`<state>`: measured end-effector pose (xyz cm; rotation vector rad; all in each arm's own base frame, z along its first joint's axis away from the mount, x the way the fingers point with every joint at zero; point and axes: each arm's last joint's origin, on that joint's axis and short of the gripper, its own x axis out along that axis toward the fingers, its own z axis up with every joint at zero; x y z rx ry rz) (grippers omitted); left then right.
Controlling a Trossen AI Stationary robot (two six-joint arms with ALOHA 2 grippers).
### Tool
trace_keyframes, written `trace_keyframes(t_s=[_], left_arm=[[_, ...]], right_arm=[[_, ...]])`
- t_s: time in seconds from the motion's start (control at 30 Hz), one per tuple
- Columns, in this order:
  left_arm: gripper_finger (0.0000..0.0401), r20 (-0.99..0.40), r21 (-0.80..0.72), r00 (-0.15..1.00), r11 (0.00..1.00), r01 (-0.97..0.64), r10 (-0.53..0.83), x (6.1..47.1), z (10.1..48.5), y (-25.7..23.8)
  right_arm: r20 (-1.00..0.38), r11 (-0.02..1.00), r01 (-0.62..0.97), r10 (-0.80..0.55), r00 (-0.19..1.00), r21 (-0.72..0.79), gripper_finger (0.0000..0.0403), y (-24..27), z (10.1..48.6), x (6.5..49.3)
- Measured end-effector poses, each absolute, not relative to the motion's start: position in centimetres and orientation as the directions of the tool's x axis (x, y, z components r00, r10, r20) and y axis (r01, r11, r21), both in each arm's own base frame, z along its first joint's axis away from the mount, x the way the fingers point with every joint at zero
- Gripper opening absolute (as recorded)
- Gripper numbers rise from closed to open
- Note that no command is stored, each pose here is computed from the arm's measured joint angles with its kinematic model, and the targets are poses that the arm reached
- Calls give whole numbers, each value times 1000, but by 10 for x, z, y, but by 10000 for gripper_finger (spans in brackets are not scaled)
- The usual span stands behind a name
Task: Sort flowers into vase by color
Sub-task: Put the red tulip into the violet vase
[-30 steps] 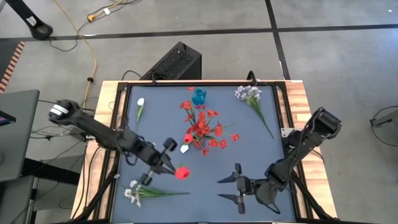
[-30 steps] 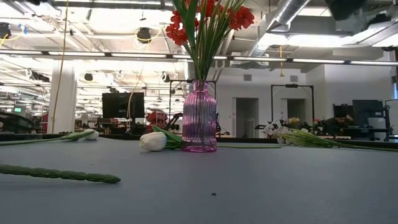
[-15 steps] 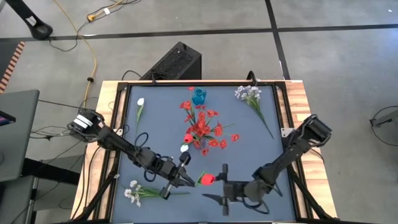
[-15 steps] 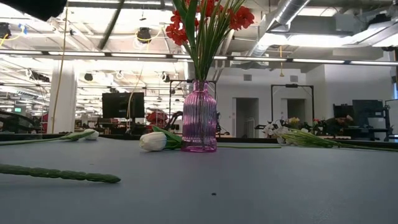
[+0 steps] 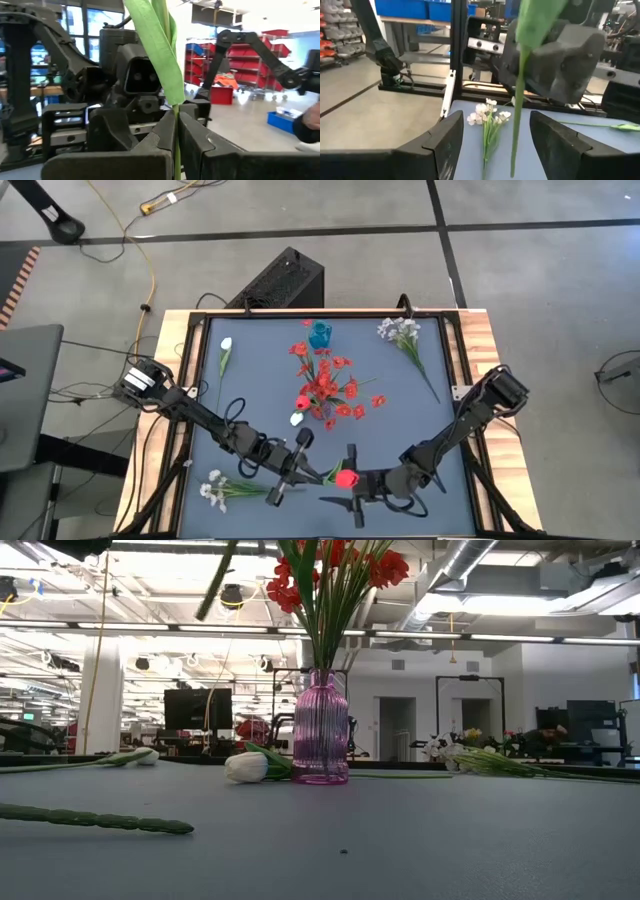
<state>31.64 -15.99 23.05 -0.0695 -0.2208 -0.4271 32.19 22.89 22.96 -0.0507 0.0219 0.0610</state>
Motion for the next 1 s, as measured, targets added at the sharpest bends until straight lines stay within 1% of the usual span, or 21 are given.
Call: trace_keyframes(t_s=[0.1,0.23,0.33,0.57,0.7,0.87,0.93,1.0], left_arm=[[0,225,-22,898,920,392,-378,317,230,-159],[0,233,-26,905,928,372,-356,317,231,-159],[0,229,-25,906,928,371,-356,317,231,-159],[0,224,-24,906,928,373,-358,317,230,-159],[0,222,-20,899,921,390,-376,317,230,-159],[1,208,-20,896,914,406,-393,317,229,-160],[9,187,-15,896,911,412,-402,317,227,-160],[22,145,-19,901,909,416,-409,317,226,-160]], right_arm=[[-12,998,-50,49,999,-43,246,225,231,324],[-15,998,-36,36,999,-45,220,221,231,327],[-15,998,-31,30,999,-45,189,219,231,328],[-19,996,-39,38,999,-75,103,222,230,326],[-19,995,-40,38,999,-90,67,223,230,326],[-21,995,-43,41,999,-94,34,224,230,325],[-28,993,-49,46,999,-105,25,226,230,322],[-27,990,-65,62,998,-122,25,230,236,316]])
